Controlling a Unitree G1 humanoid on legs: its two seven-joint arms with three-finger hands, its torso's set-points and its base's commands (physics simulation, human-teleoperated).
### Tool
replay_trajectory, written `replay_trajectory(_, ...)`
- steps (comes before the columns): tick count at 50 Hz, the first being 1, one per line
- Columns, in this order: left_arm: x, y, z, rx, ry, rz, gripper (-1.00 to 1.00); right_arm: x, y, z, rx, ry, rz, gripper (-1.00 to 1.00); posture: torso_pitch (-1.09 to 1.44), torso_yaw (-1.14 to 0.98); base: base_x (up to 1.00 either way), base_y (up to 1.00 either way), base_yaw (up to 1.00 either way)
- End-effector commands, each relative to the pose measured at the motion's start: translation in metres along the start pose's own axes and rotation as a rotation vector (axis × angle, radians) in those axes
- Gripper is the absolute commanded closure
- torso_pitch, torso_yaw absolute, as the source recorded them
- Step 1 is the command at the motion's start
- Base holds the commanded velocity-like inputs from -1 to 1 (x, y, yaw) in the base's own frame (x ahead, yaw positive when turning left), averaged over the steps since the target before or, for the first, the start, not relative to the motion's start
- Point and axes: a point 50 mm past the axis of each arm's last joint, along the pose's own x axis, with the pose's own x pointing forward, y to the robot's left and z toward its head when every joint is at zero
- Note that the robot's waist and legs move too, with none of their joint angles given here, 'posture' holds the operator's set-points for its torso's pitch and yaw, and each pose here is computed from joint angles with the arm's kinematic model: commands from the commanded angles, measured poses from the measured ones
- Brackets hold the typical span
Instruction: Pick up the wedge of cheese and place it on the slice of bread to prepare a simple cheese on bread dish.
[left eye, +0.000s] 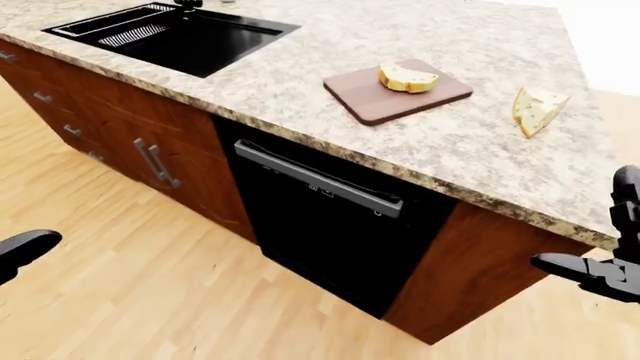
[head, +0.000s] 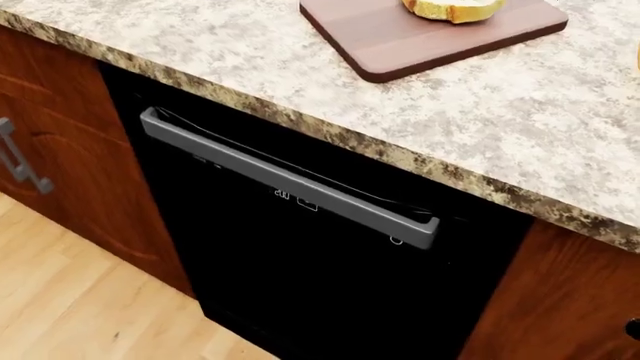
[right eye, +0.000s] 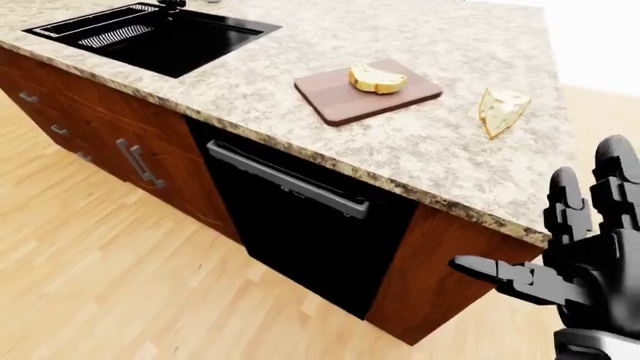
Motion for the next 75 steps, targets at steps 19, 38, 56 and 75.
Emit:
replay_trajectory(19, -0.0007, -0.0065, 0.0125, 0.012, -0.079, -0.035, -1.00, -0.0031, 0.0018, 0.0179, 0.005, -0.106, 0.014, -1.00, 0.00, 0.00, 0.00, 0.00, 0.00)
replay_trajectory(38, -0.0012, -0.0069, 0.0124, 0.012, -0.077, -0.036, -1.00, -0.0030, 0.0000, 0.0170, 0.020, -0.109, 0.008, -1.00, 0.00, 0.00, 0.00, 0.00, -0.10)
replay_trajectory(56, -0.0016, -0.0070, 0.0125, 0.015, -0.076, -0.036, -1.00, -0.0016, 0.0004, 0.0141, -0.011, -0.088, -0.001, -1.00, 0.00, 0.00, 0.00, 0.00, -0.21)
replay_trajectory(75, -0.0006, -0.0062, 0.0111, 0.015, -0.075, -0.034, -1.00, -0.0037, 0.0003, 0.0194, 0.036, -0.120, 0.010, -1.00, 0.00, 0.00, 0.00, 0.00, 0.00)
